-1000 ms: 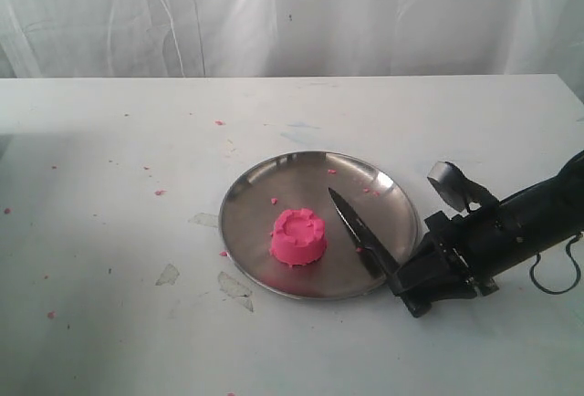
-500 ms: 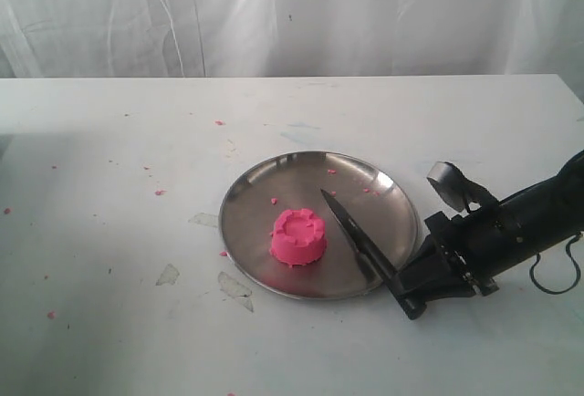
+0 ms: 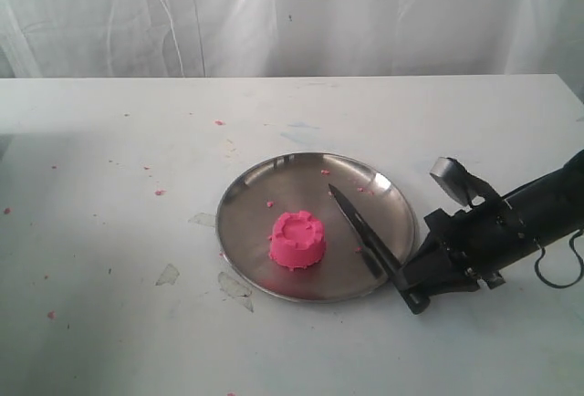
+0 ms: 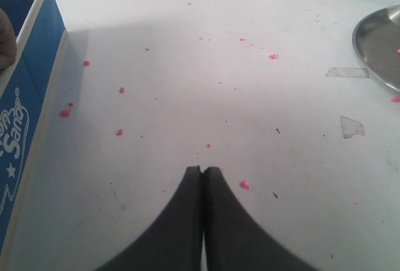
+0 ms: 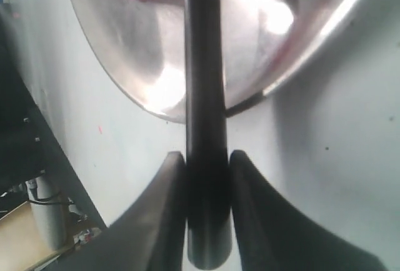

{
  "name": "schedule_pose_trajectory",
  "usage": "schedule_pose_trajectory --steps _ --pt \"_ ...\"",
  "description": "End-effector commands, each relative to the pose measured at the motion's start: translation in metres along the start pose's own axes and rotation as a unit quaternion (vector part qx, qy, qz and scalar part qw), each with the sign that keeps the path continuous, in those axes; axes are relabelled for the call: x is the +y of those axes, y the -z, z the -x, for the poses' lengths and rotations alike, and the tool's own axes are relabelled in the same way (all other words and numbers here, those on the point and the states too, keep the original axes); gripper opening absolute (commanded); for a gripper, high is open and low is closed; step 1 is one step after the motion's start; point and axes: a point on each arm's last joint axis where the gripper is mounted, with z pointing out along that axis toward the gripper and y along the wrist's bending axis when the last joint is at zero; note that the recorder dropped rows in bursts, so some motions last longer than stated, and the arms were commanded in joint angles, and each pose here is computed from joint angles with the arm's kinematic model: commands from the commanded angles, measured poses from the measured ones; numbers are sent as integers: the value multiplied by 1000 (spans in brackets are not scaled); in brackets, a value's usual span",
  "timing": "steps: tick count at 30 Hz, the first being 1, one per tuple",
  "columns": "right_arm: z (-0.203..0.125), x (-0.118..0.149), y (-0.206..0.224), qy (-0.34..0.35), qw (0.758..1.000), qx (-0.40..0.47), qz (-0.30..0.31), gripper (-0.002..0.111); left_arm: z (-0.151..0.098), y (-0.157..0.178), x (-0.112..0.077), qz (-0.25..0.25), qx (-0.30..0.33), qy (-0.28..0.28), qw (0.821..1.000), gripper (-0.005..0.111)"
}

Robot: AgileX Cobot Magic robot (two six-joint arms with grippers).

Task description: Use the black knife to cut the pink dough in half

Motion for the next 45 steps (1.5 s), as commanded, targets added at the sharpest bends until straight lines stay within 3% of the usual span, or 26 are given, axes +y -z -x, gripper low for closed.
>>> schedule_pose_trajectory --steps 1,6,14,18,20,24,28,31,34,42,45 --pt "4 11 10 19 1000 -16 -15 0 -1 0 -1 -4 -2 3 1000 0" --pt "5 21 17 25 999 -29 -19 0 -1 0 -1 -4 -2 3 1000 0" --pt "10 51 33 53 995 -81 25 0 -1 0 -1 -4 -2 3 1000 0" --pt "8 94 44 121 986 -111 -3 0 -1 0 -1 -4 -2 3 1000 0" --pt "1 129 44 181 976 -114 -30 0 -1 0 -1 -4 -2 3 1000 0" --pt "-15 167 49 249 951 -129 -133 0 -1 0 -1 -4 -2 3 1000 0" --pt "-22 168 51 210 948 -120 -206 0 -1 0 -1 -4 -2 3 1000 0" --pt "-23 163 47 199 944 -101 -243 0 -1 0 2 8 1 -44 999 0" --pt "-23 164 43 197 945 -96 -243 0 -1 0 3 17 3 -90 996 0" --pt "-24 167 40 195 949 -91 -230 0 -1 0 3 18 2 -89 996 0" --pt "-24 168 40 195 949 -92 -230 0 6 0 3 21 -36 -69 997 0"
